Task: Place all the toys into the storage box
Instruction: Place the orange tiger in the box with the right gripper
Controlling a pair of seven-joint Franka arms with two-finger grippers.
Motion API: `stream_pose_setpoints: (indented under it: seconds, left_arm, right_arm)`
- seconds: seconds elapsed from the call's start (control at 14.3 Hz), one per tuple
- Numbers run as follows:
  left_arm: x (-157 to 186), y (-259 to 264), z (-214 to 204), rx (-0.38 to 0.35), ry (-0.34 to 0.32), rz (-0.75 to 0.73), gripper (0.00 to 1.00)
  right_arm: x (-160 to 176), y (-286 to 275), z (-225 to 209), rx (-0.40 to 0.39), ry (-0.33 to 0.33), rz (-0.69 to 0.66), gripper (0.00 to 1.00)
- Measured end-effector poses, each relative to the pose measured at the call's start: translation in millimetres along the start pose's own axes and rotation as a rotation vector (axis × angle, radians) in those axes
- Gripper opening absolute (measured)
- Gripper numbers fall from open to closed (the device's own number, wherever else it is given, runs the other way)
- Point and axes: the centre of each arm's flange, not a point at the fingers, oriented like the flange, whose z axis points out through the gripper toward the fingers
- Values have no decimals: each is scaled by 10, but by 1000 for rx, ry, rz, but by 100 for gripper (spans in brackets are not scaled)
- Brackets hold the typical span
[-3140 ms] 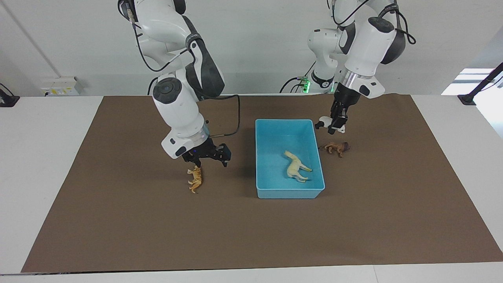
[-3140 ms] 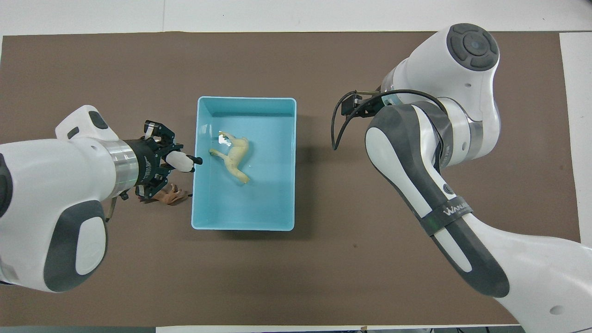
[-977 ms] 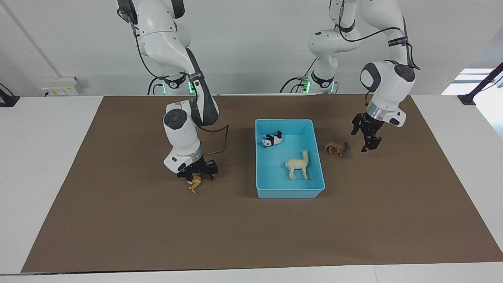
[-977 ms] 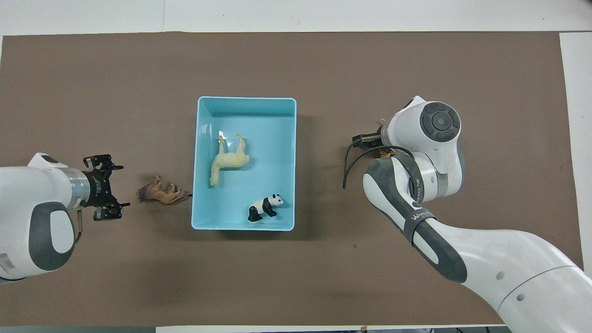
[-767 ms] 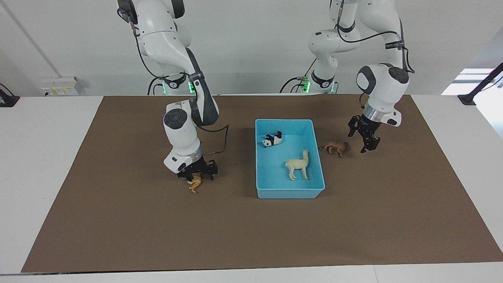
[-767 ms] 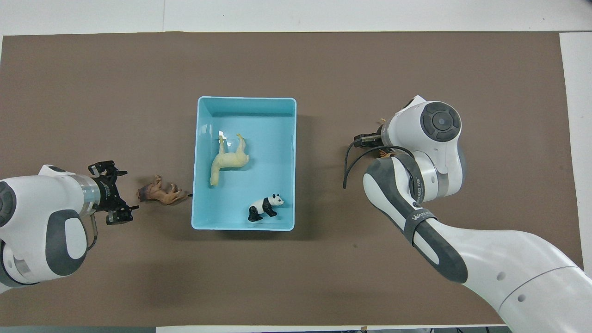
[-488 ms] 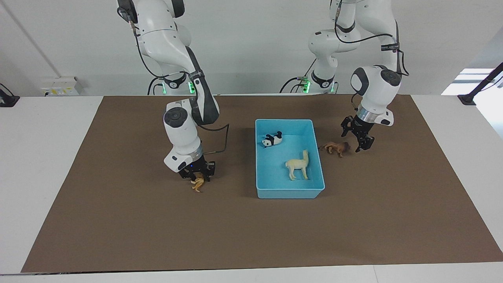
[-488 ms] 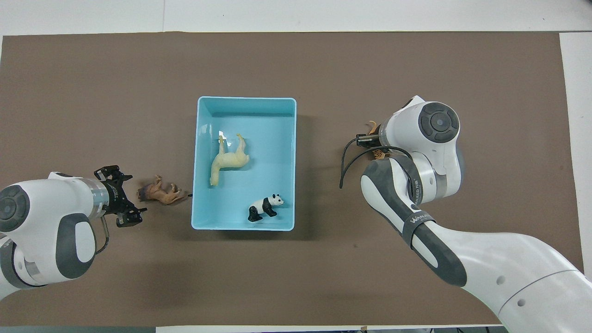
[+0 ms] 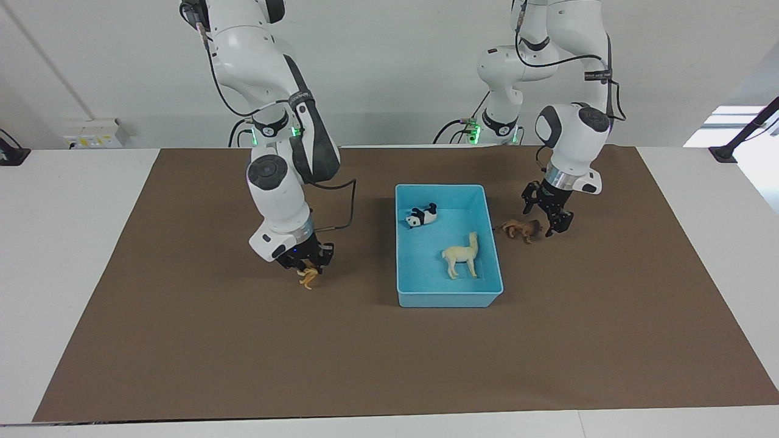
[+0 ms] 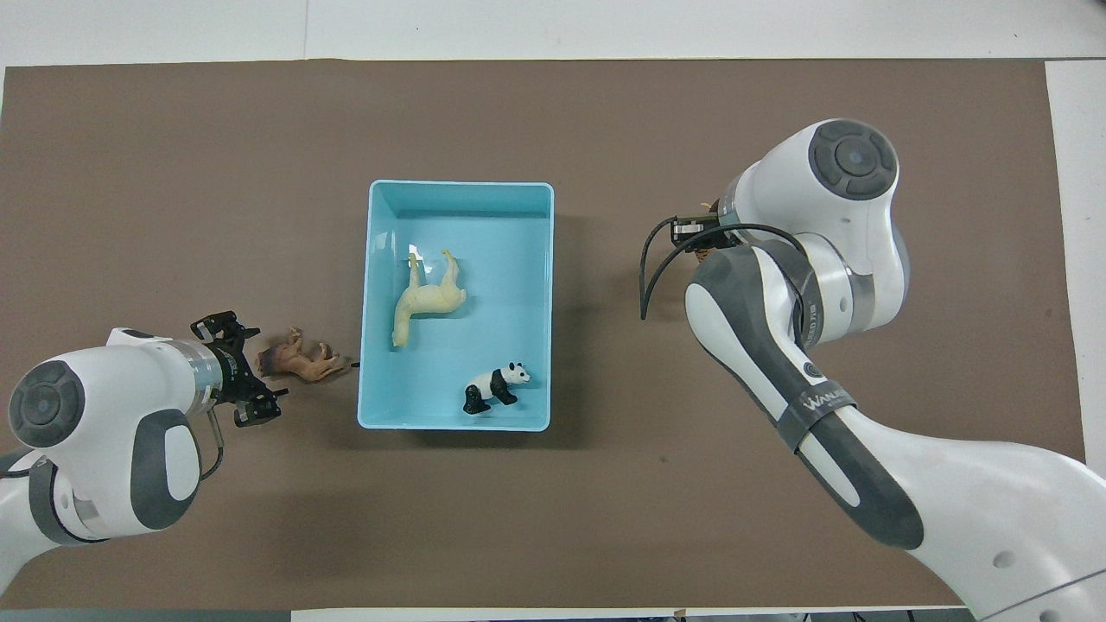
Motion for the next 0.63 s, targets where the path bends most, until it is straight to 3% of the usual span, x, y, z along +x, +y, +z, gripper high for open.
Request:
stream_pose_setpoints:
  seconds: [0.14,0.42,0.49,0.63]
  left_arm:
    - [-4,-10,42,-1,0,1,96]
    - [-24,-17,49,-3,-1,5,47]
    - [-26,-17,46,-4,-1,5,41]
    - [-26,-16,46,-4,-1,5,41]
  right_arm:
    - [68,-269,-458,104,25,94,35]
    - [-293,-1429,-712,238,64,248,35]
    - [-475,-1769,-670,260,63,285,35]
    - [-854,-2329,-570,290,41,354,35]
